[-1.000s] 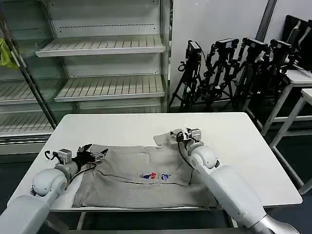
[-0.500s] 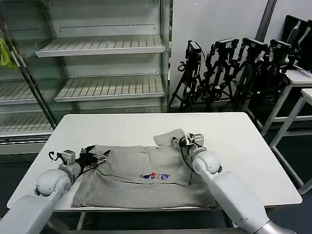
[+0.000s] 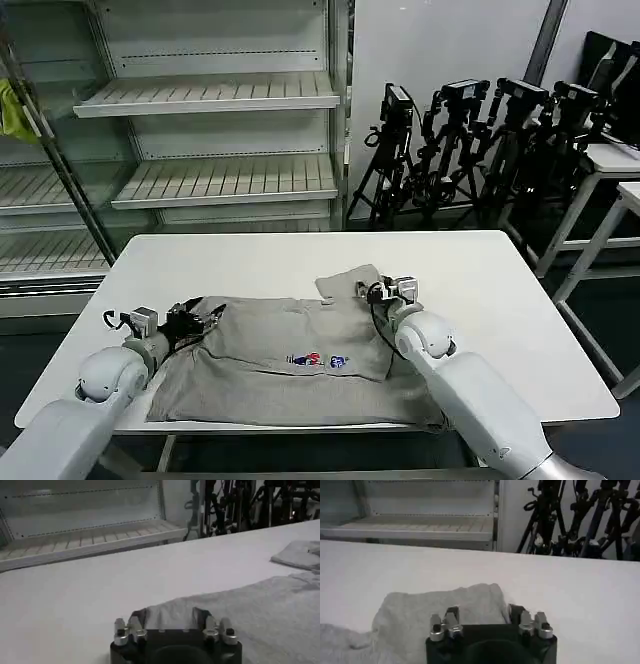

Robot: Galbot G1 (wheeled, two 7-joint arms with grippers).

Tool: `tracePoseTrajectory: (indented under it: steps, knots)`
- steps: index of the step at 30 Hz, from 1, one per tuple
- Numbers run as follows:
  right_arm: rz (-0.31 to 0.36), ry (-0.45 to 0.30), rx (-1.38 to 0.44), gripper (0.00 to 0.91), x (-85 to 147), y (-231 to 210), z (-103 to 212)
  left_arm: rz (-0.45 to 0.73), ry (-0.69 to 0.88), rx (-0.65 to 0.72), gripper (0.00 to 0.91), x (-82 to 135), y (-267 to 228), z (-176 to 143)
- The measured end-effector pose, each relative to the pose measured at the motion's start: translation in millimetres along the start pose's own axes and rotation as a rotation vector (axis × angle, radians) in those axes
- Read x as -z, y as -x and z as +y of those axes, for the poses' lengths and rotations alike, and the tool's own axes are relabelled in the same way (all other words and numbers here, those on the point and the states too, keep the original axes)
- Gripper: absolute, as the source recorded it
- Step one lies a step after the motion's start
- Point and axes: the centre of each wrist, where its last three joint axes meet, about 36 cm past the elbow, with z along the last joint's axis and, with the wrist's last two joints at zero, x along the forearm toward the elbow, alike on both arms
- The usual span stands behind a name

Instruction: Fold and organize the clothes.

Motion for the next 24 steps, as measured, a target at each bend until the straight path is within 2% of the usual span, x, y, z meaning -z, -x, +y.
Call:
tracePoseTrajectory:
  steps: [2,4,5,9,12,14,24]
  knots:
    - [-0.001,-0.002,0.0,0.03,-1,-1,-1,0.0,0.001,-0.001,0.343,0,0,0]
    - [-0.003,-0.005,0.001,0.0,-2,-2,-2,0.001,0.002,0.0,0.312,0,-1,-1]
    - [-0.004,-0.005,0.001,0.0,-3,-3,-2,0.001,0.003,0.0,0.312,0,-1,-1]
    - [-0.009,-0.01,0.001,0.0,-5,-5,-2,0.0,0.003,0.002,0.181,0,-3,-1]
    - [-0.015,-0.014,0.001,0.0,-6,-6,-3,-0.002,0.004,0.003,0.171,0,-5,-1]
    - [-0.02,-0.016,0.0,0.0,-6,-6,-3,-0.004,0.004,0.005,0.091,0,-6,-2]
    - [-0.071,-0.012,0.007,0.0,-1,-8,-4,-0.036,0.005,0.008,0.06,5,-14,-3]
